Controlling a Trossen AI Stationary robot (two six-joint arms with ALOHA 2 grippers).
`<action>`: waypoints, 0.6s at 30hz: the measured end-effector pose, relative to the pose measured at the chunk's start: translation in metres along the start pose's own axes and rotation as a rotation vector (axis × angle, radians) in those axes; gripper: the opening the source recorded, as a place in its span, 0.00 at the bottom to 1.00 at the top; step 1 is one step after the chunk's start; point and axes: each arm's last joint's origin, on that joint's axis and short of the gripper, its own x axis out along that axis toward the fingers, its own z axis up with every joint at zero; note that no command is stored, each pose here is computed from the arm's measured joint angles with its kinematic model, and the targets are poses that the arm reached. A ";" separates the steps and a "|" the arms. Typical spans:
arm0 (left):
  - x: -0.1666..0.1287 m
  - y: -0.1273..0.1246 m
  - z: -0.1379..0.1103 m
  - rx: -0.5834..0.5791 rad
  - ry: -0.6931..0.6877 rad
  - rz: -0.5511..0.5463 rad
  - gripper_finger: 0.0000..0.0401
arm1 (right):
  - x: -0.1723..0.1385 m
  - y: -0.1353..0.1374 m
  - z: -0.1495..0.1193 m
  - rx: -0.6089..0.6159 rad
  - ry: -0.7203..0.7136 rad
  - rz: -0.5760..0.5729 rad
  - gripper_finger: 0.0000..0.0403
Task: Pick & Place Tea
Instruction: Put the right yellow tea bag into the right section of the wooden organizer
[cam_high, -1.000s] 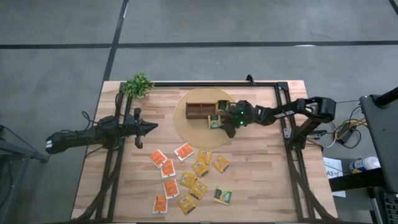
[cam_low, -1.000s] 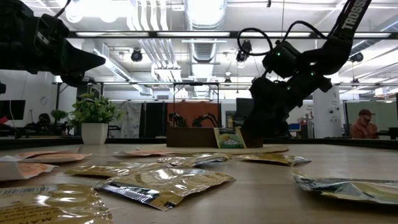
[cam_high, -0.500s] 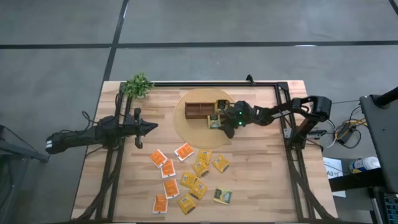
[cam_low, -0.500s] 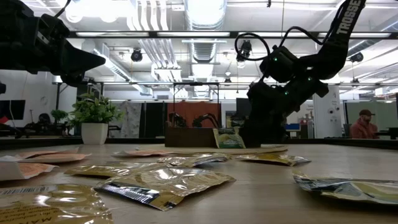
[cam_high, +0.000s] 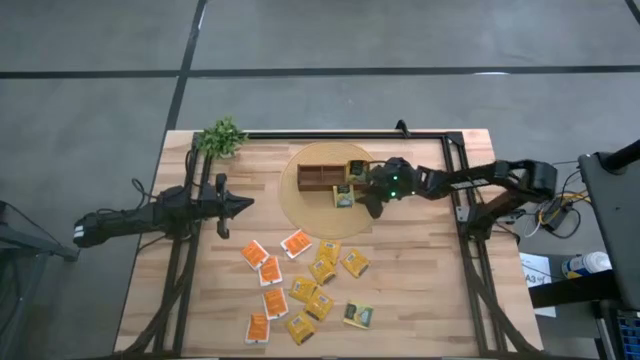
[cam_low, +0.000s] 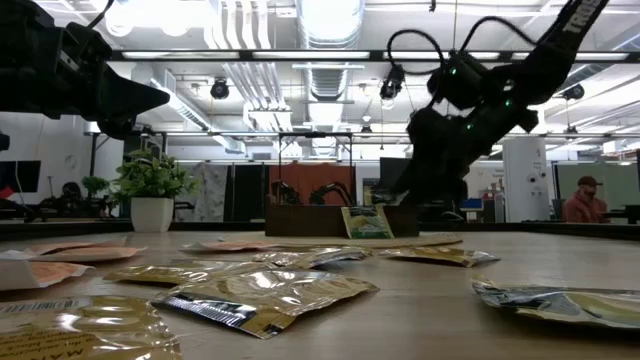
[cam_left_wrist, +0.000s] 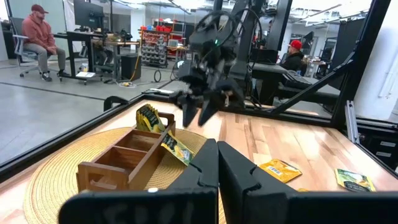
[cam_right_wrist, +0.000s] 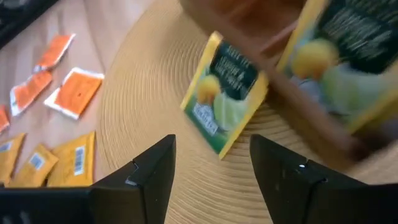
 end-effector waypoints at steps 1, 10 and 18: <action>0.000 0.000 0.000 0.000 0.000 0.000 0.00 | -0.007 0.003 0.003 0.007 -0.010 -0.002 0.50; 0.000 0.000 0.000 0.000 0.000 0.000 0.00 | -0.072 0.038 0.027 0.056 -0.276 0.070 0.50; -0.001 -0.001 0.011 -0.087 -0.108 -0.017 0.00 | -0.098 0.044 0.026 0.099 -0.334 0.058 0.50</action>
